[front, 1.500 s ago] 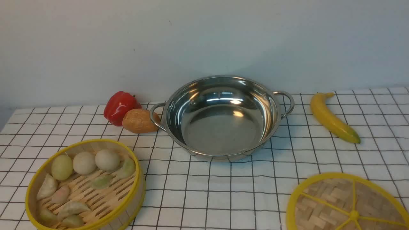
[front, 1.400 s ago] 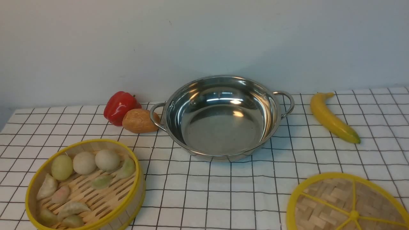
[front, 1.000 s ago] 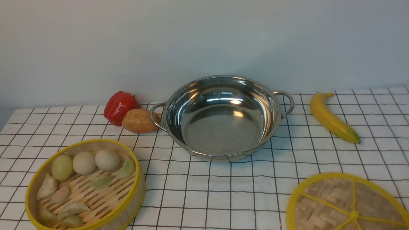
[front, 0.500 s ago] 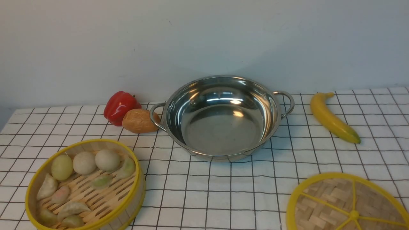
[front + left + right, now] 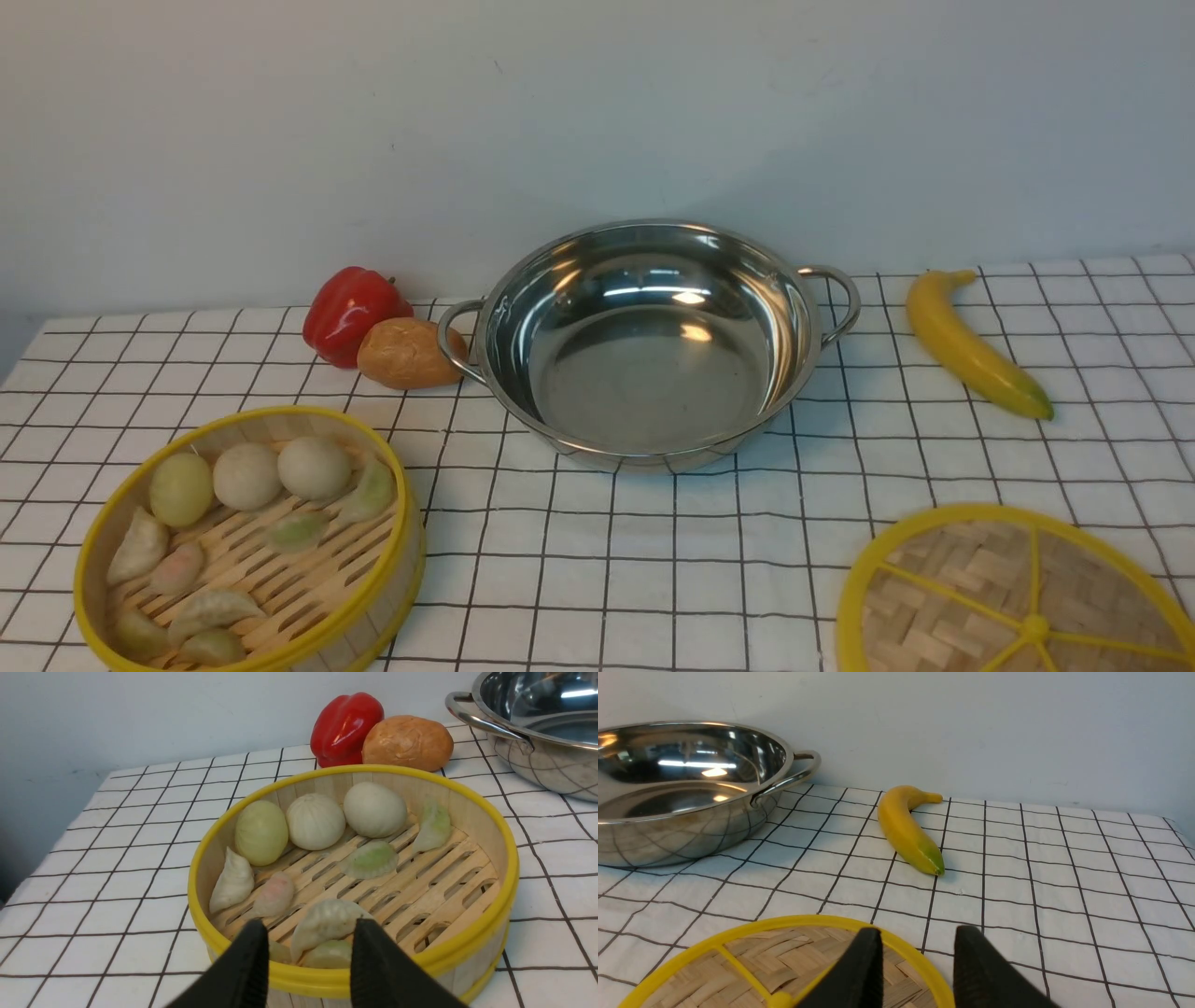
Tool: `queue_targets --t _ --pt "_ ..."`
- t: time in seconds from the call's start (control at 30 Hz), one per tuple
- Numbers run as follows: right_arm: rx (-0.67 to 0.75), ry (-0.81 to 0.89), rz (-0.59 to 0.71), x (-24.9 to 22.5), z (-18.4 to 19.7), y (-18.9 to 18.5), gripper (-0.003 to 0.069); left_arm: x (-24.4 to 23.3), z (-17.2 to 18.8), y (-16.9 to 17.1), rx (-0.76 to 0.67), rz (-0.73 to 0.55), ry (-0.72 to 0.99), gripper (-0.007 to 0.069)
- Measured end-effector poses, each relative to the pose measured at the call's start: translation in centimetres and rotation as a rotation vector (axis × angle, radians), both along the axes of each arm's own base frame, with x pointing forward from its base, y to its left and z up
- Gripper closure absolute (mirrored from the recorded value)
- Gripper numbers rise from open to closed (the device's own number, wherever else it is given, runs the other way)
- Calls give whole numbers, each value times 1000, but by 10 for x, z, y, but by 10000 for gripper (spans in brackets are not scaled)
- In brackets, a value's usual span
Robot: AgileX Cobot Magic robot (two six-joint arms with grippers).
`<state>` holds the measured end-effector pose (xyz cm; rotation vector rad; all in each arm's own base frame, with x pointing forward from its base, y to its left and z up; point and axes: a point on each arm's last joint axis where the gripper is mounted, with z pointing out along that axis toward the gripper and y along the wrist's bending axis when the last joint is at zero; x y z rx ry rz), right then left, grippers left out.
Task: Place the steamer in the pot on the white tablecloth, and put the lid on the steamer.
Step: 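Grasp the rim of the steamer basket holding the buns with the left gripper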
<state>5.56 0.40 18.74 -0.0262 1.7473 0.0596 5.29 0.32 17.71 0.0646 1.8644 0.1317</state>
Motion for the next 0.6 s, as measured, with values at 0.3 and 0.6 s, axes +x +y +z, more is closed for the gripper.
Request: queue_targets --t 0.3,0.6 --pt "0 0 0 0 0 0 417 4 24 -1 -149 12 -271 382" --pt "0 0 0 0 0 0 417 2 42 2 -467 56 -471 382"
